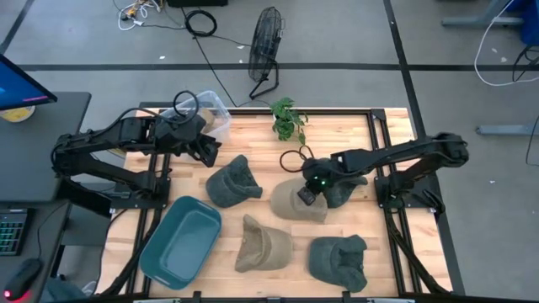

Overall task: Pick & Place hat
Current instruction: Put the top brown cap into the transparent bin

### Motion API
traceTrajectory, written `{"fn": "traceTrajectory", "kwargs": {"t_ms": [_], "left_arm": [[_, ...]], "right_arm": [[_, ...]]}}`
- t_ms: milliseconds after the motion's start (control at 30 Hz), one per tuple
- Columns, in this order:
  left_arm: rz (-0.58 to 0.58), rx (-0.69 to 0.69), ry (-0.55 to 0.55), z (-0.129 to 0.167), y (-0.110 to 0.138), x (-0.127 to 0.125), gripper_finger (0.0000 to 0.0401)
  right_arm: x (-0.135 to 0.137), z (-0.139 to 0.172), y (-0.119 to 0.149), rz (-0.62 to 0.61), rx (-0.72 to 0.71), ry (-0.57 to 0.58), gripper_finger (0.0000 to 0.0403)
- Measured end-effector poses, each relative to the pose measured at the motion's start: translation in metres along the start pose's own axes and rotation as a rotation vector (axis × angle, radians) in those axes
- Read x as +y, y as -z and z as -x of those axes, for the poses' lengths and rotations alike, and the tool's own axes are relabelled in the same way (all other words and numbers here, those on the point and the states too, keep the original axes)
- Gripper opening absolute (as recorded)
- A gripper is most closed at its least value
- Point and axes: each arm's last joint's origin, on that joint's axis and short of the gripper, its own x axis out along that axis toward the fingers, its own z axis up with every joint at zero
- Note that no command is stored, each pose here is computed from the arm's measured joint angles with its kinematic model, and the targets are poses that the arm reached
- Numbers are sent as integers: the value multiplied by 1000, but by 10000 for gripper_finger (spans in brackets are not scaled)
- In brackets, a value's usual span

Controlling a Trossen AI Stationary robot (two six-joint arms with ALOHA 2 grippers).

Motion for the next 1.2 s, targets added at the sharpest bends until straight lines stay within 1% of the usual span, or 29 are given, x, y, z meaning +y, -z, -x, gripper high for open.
{"fn": "traceTrajectory", "kwargs": {"t_ms": [100,233,333,367,433,533,633,767,833,867,967,1200], "left_arm": [[11,6,18,-1,0,-2,135],[12,47,54,-12,2,-13,135],[69,54,77,-28,2,-26,135],[66,74,68,-36,4,-30,135],[68,106,91,-52,6,-40,135],[56,202,114,-74,13,-50,134],[27,233,136,-92,17,-58,128],[22,168,247,-99,7,-67,120],[33,102,318,-98,0,-72,120],[33,79,336,-98,-3,-74,120],[31,55,351,-98,-6,-74,119],[24,66,341,-103,-4,-75,119]], "right_arm": [[0,12,-1,30,-49,-13,2],[0,32,-2,48,-153,-24,1],[2,47,-6,75,-250,-69,1],[3,52,-7,89,-281,-93,1],[5,63,-8,118,-333,-136,1],[6,80,-9,137,-409,-197,0],[2,97,-9,142,-467,-232,0],[-4,114,-7,163,-527,-255,0],[-5,120,-7,164,-547,-265,0],[-6,122,-7,165,-557,-275,0],[-6,129,-6,166,-583,-300,0],[-6,140,-5,180,-638,-339,0]]}}
